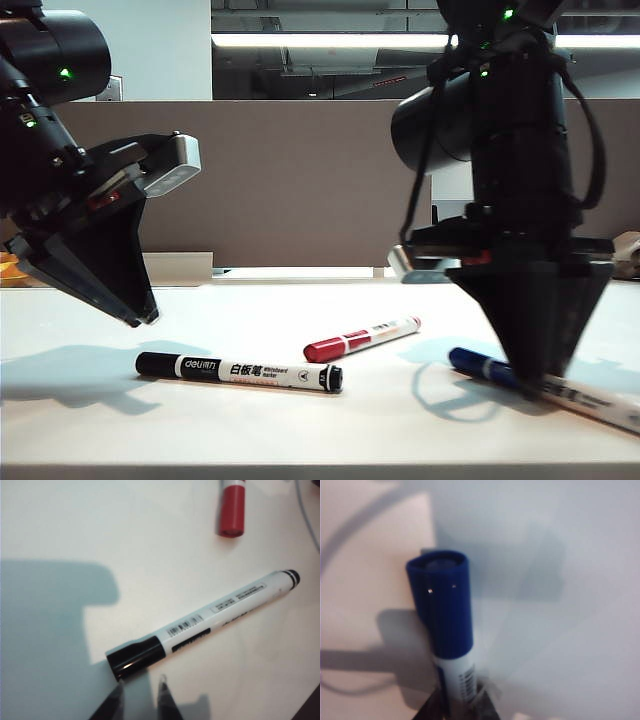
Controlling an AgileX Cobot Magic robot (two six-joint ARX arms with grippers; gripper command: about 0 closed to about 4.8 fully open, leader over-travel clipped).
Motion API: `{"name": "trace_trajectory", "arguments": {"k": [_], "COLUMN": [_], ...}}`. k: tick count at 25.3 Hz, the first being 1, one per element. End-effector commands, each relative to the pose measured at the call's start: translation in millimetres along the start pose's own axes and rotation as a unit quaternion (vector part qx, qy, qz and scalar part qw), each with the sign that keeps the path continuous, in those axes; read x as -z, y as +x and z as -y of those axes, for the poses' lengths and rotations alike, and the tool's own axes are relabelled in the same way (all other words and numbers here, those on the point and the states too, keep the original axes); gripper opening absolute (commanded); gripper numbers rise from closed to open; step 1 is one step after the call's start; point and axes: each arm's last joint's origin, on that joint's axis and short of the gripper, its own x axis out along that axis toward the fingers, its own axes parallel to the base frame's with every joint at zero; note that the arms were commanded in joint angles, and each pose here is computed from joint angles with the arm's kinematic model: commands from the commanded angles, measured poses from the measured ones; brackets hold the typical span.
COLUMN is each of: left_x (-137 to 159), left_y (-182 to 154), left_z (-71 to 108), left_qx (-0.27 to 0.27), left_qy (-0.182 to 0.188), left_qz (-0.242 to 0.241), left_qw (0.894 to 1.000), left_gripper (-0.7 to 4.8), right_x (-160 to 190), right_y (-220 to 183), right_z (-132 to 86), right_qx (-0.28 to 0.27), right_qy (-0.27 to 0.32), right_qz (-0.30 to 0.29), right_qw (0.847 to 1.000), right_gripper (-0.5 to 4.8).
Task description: Pick up the markers one by one and line them up horizontally in a straight line on the table.
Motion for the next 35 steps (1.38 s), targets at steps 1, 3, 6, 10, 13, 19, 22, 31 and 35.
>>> {"name": "trace_trajectory", "arguments": {"k": [1, 3, 6, 10, 13, 19, 22, 31, 35], "left_x": [-2, -2, 0, 1, 2, 3, 3, 5, 5], "left_y": [-2, -2, -2, -2, -2, -2, -2, -2, -2], "left_z": [0.3, 0.3, 0.7, 0.9, 1.0, 1.1, 1.2, 1.4, 1.4], "left_qx": [0.0, 0.001, 0.002, 0.003, 0.004, 0.004, 0.004, 0.005, 0.004], "left_qy": [0.006, 0.005, -0.001, -0.003, -0.004, -0.006, -0.006, -0.006, 0.0], "left_qz": [0.007, 0.007, -0.005, -0.011, -0.013, -0.019, -0.02, -0.028, -0.028], "left_qw": [1.0, 1.0, 1.0, 1.0, 1.0, 1.0, 1.0, 1.0, 1.0], "left_gripper": [0.9, 0.9, 0.9, 0.9, 0.9, 0.89, 0.9, 0.89, 0.9], "right_x": [4, 5, 5, 1, -6, -14, -16, -22, -20], "right_y": [1, 1, 1, -5, -15, -24, -14, -1, -1], "right_z": [0, 0, 0, -1, -2, -3, -4, -13, -25], "right_qx": [0.007, 0.006, 0.005, 0.004, 0.006, 0.007, 0.004, -0.014, -0.013], "right_qy": [-0.032, -0.038, -0.057, -0.096, -0.122, -0.192, -0.222, -0.26, -0.289], "right_qz": [-0.027, -0.031, -0.029, -0.017, 0.005, 0.019, -0.008, -0.016, -0.015], "right_qw": [0.999, 0.999, 0.998, 0.995, 0.992, 0.981, 0.975, 0.965, 0.957], "right_gripper": [0.84, 0.85, 0.85, 0.85, 0.85, 0.85, 0.86, 0.95, 0.95]}}
